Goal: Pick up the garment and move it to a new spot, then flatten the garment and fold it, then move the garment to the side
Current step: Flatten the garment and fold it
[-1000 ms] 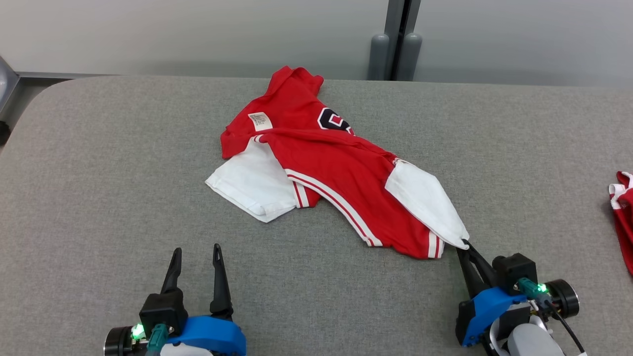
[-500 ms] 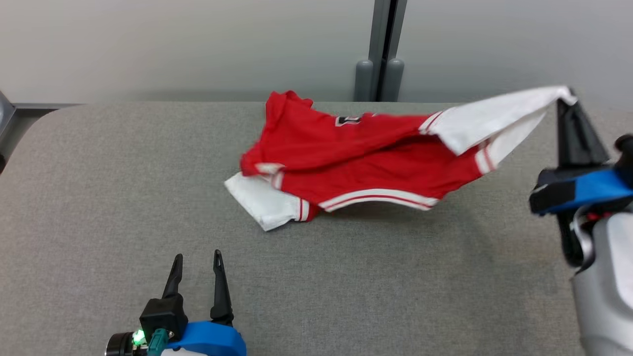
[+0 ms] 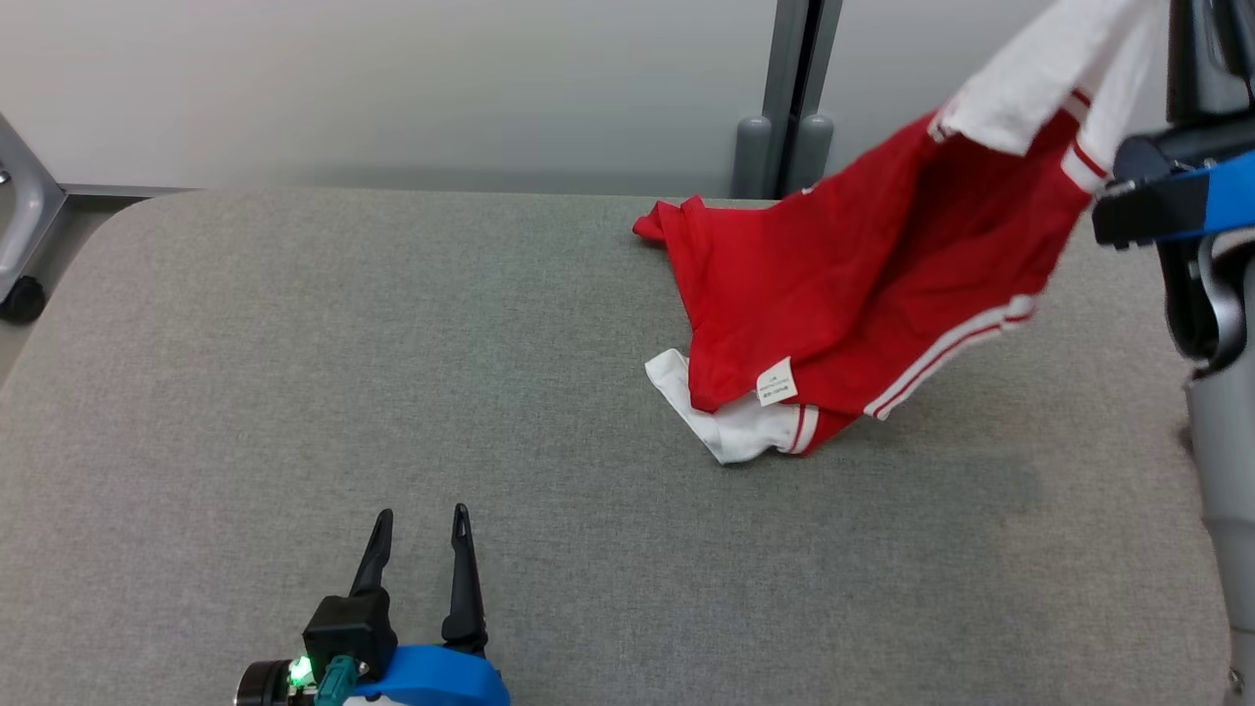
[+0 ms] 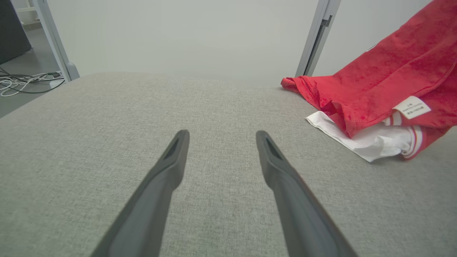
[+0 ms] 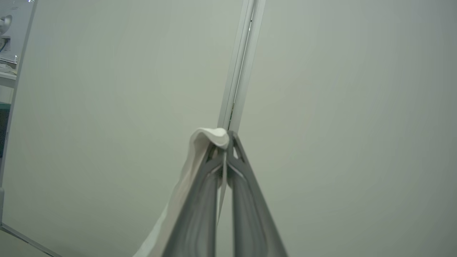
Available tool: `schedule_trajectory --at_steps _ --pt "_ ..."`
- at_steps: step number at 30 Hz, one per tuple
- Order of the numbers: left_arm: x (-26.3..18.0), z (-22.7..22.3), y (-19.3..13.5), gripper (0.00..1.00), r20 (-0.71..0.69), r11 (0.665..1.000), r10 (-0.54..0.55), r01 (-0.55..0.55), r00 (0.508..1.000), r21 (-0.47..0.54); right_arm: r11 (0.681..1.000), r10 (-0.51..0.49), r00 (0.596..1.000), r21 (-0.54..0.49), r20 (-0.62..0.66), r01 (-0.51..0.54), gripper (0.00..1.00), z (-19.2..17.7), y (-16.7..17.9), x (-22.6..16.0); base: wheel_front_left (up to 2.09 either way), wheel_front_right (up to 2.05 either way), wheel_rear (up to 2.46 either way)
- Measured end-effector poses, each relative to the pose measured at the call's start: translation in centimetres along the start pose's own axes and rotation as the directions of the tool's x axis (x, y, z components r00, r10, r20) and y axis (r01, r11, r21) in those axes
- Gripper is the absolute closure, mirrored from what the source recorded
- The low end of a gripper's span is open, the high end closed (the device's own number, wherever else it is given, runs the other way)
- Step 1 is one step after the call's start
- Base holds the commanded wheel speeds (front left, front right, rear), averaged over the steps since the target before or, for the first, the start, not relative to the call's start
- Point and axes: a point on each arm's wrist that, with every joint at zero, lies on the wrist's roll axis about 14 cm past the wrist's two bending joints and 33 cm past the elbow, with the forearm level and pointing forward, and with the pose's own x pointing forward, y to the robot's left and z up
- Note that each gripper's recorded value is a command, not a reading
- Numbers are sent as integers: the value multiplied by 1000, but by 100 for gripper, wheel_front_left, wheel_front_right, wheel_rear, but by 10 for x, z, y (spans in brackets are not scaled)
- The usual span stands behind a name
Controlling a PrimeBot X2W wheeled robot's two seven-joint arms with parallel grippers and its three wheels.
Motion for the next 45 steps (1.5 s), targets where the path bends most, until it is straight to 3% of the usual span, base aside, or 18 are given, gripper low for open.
schedule_trajectory --at_steps 3,6,10,17,21,28,30,34,39,41,43,45 --pt "-2 -3 2 0 -10 1000 8 -8 1000 -4 996 81 987 20 141 -84 100 47 30 26 0 0 0" --pt "-5 -3 3 0 -10 1000 11 -11 1000 -5 988 143 947 19 286 -155 100 101 56 46 0 0 0" --pt "-9 0 3 0 1 1000 12 -12 1000 -15 978 208 896 -54 392 -203 100 151 75 66 0 0 0" --pt "-22 5 12 0 17 998 53 -52 998 -42 938 344 860 -162 377 -305 100 156 124 92 0 0 0" --pt "-30 -1 27 0 -2 993 108 -108 994 -45 928 372 833 -151 410 -340 100 162 144 100 0 0 0" --pt "-29 -13 28 0 -39 994 107 -108 993 -28 930 367 825 -146 429 -338 100 164 129 86 0 0 0" --pt "-21 -14 18 0 -42 997 69 -70 997 -23 925 380 840 -156 387 -347 100 144 121 73 0 0 0" --pt "-5 -15 -6 0 -51 1000 -12 12 999 -16 902 430 887 -126 170 -413 100 57 112 25 0 0 0" --pt "11 -16 -31 0 -57 996 -91 91 994 -4 944 327 931 13 -161 -329 100 -52 64 -63 0 0 0" --pt "18 -15 -37 0 -53 994 -112 112 992 5 960 278 919 43 -280 -277 100 -83 47 -100 0 0 0" --pt "25 -19 -40 0 -66 992 -123 125 990 19 978 207 878 89 -432 -187 100 -120 33 -159 0 0 0" --pt "30 -18 -40 0 -61 992 -124 125 990 19 986 163 856 115 -491 -122 100 -134 27 -182 0 0 0"
